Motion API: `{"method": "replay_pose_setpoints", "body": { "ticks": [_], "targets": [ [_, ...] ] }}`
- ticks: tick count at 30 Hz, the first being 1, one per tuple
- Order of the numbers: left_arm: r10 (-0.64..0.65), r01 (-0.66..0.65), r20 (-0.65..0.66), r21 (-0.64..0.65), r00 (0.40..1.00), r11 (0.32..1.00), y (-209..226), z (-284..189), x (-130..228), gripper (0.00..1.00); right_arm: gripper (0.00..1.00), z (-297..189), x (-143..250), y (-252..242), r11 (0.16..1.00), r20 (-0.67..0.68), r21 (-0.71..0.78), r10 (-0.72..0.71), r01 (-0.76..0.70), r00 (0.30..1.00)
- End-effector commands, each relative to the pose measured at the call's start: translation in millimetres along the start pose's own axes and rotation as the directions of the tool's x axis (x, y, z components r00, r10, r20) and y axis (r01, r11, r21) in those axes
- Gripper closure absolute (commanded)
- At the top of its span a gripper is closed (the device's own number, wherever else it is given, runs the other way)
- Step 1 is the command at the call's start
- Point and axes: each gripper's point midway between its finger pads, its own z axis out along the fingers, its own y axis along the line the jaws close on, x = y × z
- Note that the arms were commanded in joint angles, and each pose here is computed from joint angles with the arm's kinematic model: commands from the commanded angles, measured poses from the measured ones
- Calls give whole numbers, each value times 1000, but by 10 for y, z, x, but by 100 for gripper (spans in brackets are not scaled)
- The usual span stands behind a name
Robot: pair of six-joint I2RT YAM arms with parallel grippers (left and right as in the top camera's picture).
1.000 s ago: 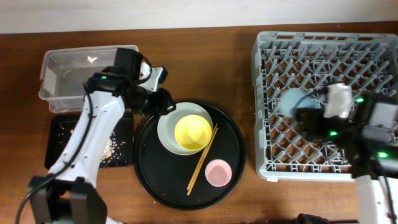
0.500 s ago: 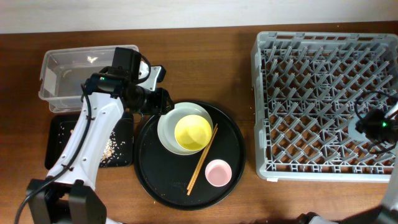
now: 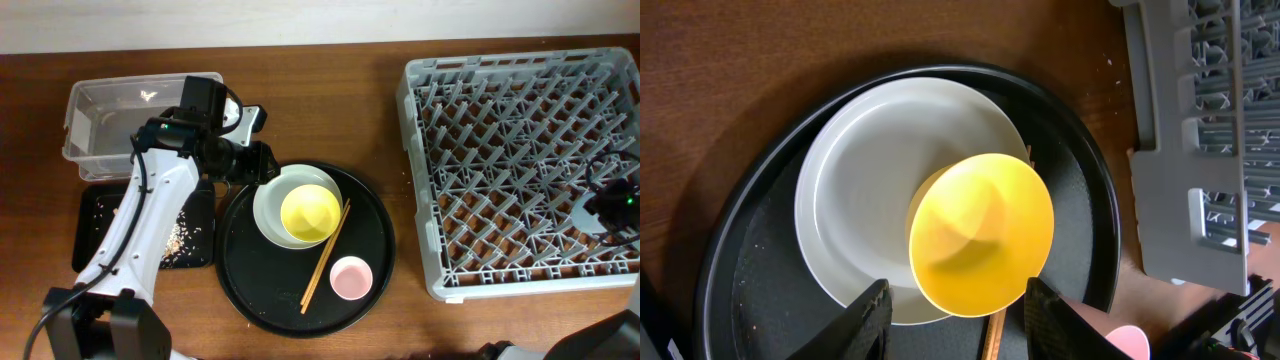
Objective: Sort waste into correct bins and load items into the dishwasher rack
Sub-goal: 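Place the light-blue cup upside down in the rack with the right gripper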
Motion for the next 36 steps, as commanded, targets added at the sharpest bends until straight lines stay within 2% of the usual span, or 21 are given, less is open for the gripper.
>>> {"method": "replay_pose_setpoints", "body": {
  "ticks": [1, 8, 17, 19, 21, 26, 30, 31, 36],
  "targets": [
    [10, -10, 25, -6, 1000, 1000, -18, -82, -40, 58, 53, -238, -248, 51, 1000, 75, -24, 19, -17, 997],
    [10, -10, 25, -6, 1000, 1000, -18, -80, -39, 57, 53, -377, -435, -39, 999, 137, 40, 16, -22, 990],
    [10, -10, 25, -6, 1000, 1000, -18, -82, -39, 57, 52, 42, -249, -123, 996, -19, 81, 27, -25, 999],
    [10, -10, 25, -6, 1000, 1000, -19, -82, -39, 57, 40, 110, -189, -134, 996, -57, 86, 30, -25, 998],
    [10, -10, 25, -6, 1000, 1000, -19, -82, -39, 57, 37, 141, -173, -123, 997, -69, 79, 31, -26, 997],
    [10, -10, 25, -6, 1000, 1000, -18, -80, -39, 57, 12, 142, -142, 93, 998, -91, -45, 30, -34, 995],
    [10, -10, 25, -6, 1000, 1000, -19, -80, -39, 56, 10, 108, -53, 170, 995, -128, -89, 32, -44, 991],
    [10, -10, 25, -6, 1000, 1000, -20, -82, -38, 52, 11, 77, -30, 218, 992, -136, -116, 32, -48, 990],
    [30, -30, 15, 1, 999, 1000, -100, -49, -15, 51, 12, -280, 37, 470, 967, -101, -255, -3, -23, 995]
  ]
}}
